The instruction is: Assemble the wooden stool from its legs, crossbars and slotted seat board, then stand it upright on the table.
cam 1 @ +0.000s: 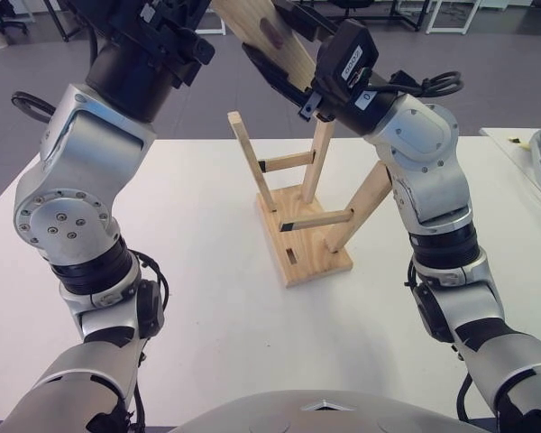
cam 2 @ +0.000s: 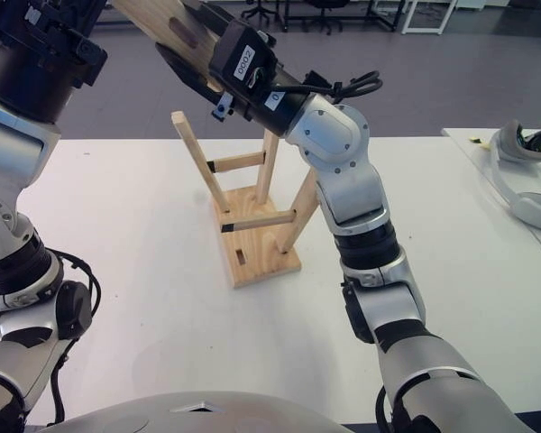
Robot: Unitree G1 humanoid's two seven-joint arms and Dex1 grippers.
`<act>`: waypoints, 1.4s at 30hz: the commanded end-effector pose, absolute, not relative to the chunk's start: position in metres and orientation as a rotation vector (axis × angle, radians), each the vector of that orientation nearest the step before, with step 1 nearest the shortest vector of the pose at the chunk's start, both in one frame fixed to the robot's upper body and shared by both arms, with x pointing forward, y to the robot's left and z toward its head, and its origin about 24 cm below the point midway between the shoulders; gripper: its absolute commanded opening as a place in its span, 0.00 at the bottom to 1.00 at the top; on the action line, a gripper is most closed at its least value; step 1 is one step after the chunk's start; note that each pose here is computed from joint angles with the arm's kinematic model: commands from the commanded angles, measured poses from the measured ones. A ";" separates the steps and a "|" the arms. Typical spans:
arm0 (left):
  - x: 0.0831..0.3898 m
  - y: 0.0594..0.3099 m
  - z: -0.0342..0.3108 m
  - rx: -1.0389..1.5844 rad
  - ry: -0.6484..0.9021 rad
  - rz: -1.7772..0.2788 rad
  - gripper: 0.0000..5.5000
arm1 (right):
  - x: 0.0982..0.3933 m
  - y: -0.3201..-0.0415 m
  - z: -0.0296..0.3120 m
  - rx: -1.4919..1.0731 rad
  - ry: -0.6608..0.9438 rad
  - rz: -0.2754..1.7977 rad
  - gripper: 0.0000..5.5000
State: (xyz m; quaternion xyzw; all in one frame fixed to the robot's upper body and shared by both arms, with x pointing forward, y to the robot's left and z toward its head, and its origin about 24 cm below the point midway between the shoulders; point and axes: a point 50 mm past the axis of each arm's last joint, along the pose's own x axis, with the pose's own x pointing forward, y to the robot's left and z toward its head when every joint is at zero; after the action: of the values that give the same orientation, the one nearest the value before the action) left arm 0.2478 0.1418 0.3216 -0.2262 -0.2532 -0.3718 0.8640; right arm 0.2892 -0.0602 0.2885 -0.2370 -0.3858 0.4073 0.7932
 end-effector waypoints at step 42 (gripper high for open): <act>0.176 0.188 0.151 -0.723 0.175 -0.017 0.19 | 0.271 -0.152 0.031 -1.160 0.051 1.130 0.67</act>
State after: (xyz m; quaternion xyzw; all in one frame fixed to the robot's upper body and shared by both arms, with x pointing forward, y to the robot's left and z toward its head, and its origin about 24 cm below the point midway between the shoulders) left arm 0.1781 0.1884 0.1510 -0.3750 0.0764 -0.0067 0.9239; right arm 0.2840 -0.1538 0.0450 -0.5313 -0.0004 0.4733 0.7026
